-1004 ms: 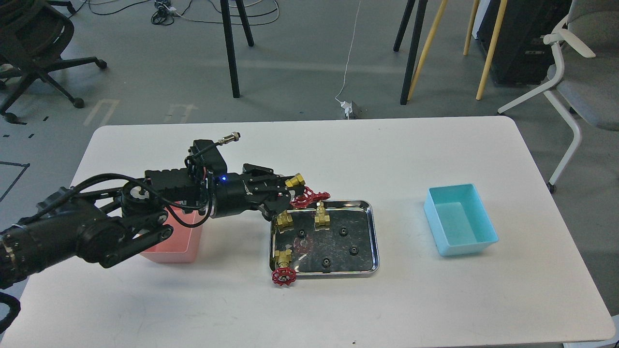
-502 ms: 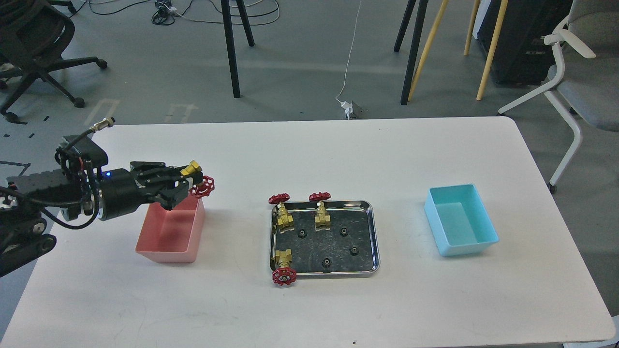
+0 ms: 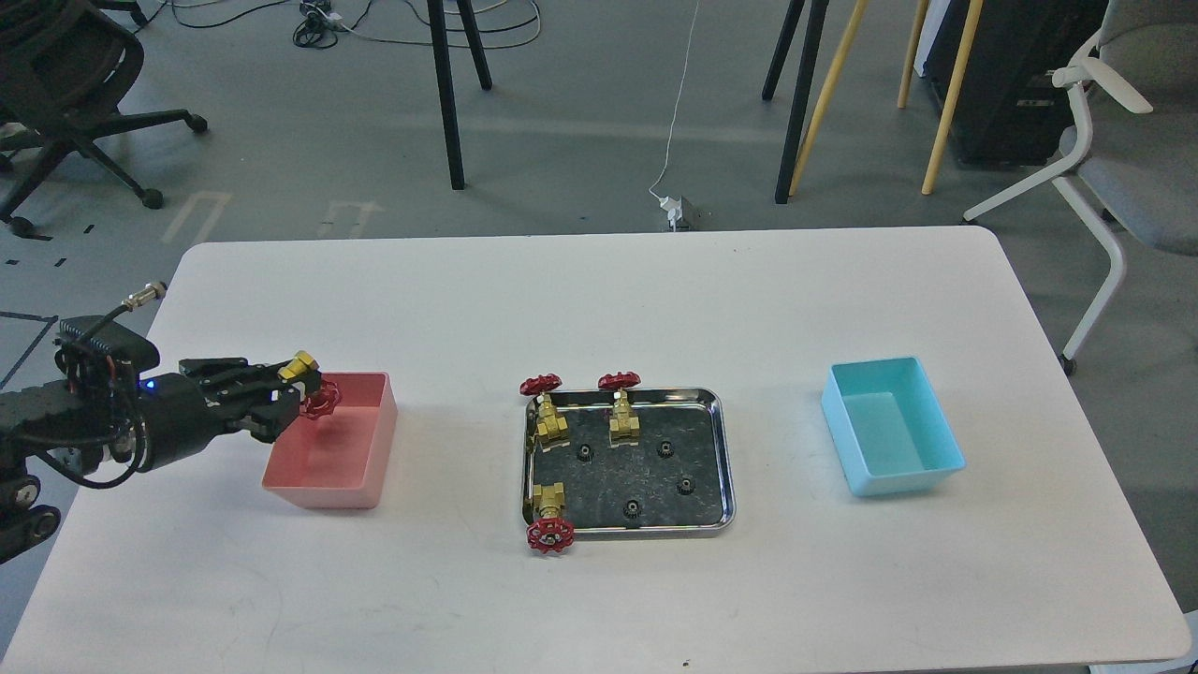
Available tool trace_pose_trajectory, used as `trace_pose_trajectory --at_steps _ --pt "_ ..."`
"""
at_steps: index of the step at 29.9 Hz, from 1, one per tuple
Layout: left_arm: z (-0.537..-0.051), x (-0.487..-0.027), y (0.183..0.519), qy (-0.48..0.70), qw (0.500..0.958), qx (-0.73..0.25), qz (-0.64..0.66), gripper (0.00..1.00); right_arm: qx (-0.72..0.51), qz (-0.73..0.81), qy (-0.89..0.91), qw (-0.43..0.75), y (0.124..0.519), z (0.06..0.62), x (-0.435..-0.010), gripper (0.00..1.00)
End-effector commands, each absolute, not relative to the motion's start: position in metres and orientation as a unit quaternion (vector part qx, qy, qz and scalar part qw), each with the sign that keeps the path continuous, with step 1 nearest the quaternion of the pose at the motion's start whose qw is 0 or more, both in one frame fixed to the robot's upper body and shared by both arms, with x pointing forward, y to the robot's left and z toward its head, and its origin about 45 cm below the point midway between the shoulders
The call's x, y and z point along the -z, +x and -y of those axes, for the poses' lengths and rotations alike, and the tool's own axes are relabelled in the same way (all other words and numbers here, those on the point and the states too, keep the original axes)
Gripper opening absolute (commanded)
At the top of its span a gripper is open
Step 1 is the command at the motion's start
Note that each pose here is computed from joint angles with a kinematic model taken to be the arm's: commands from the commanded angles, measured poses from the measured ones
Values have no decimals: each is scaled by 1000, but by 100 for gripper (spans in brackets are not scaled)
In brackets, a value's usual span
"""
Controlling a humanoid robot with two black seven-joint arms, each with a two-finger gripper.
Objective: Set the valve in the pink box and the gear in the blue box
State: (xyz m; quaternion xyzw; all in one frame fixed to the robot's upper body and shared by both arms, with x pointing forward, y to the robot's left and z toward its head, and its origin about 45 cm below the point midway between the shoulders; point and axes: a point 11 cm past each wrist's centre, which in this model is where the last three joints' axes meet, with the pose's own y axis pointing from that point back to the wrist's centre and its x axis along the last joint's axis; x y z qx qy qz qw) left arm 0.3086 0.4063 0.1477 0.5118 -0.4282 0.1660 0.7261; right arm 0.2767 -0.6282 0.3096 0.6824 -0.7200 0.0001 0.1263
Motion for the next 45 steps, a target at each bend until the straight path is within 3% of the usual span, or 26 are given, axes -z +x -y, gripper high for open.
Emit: trace_pose_trajectory --at_steps 1,5,7,11,21,30,35,39,45 --pt "-394 -134 301 501 740 -161 419 20 -5 716 685 132 280 627 -312 99" --pt "-388 -130 299 494 747 -162 415 22 -8 715 686 133 281 626 -314 99" --pt "-378 -127 302 484 752 -166 415 31 -9 713 688 136 282 626 -314 99" --pt "-370 -126 305 474 758 -174 413 73 -10 712 689 136 282 625 -314 99" --pt "-373 -176 349 409 770 -329 363 97 -22 693 707 142 293 611 -319 98" --pt "-407 -313 411 221 771 -537 262 98 -119 550 802 201 342 516 -353 97" --pt "-414 -382 428 145 769 -571 248 98 -213 423 842 258 358 437 -364 97" --pt "-426 -433 439 118 753 -590 266 98 -291 310 854 299 364 371 -347 97" --pt "-429 -474 446 105 741 -595 293 98 -396 172 835 342 375 293 -331 97"
